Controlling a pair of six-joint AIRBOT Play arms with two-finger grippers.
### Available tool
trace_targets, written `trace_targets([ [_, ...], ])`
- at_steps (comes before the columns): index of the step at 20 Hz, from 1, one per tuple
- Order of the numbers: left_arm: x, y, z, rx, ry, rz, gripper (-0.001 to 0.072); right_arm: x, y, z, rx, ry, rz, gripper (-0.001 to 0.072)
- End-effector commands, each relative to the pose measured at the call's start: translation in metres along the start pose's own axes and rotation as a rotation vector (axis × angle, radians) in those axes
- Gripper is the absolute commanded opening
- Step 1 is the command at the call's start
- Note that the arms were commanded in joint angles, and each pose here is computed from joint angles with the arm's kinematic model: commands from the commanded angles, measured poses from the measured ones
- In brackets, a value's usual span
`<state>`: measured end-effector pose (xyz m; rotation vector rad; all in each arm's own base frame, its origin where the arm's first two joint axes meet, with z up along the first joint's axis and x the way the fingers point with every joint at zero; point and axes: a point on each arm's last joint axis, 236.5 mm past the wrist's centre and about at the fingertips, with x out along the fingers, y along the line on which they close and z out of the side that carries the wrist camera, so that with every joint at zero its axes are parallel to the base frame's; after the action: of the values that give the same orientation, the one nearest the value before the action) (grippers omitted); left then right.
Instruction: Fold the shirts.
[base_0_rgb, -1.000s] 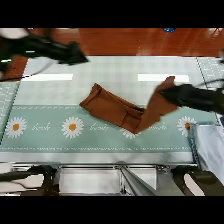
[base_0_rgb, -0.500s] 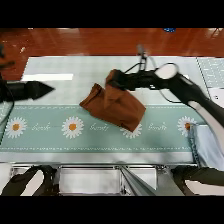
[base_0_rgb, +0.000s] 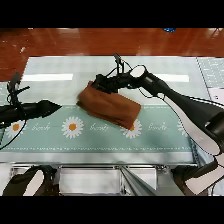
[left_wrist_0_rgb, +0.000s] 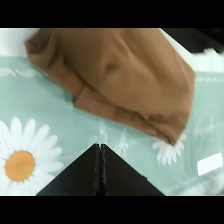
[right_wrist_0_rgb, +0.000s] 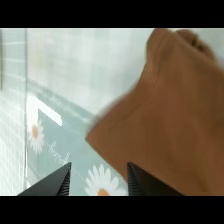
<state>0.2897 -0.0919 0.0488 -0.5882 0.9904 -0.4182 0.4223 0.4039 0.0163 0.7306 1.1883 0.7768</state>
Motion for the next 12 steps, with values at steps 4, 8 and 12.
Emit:
trace_targets([
  [4, -0.002, -0.015, 0.033, -0.077, -0.145, -0.077, 0.0015, -0.128, 0.007, 0.008, -0.143, 0.066, -0.106, 0.0405],
  [8, -0.002, -0.016, 0.032, -0.075, -0.141, -0.082, 0.0015, -0.301, -0.078, 0.004, -0.16, -0.168, -0.818, 0.0418],
  [12, -0.001, -0.017, 0.029, -0.073, -0.127, -0.085, 0.0015, -0.344, -0.14, -0.063, 0.004, -0.337, -0.956, 0.0418],
])
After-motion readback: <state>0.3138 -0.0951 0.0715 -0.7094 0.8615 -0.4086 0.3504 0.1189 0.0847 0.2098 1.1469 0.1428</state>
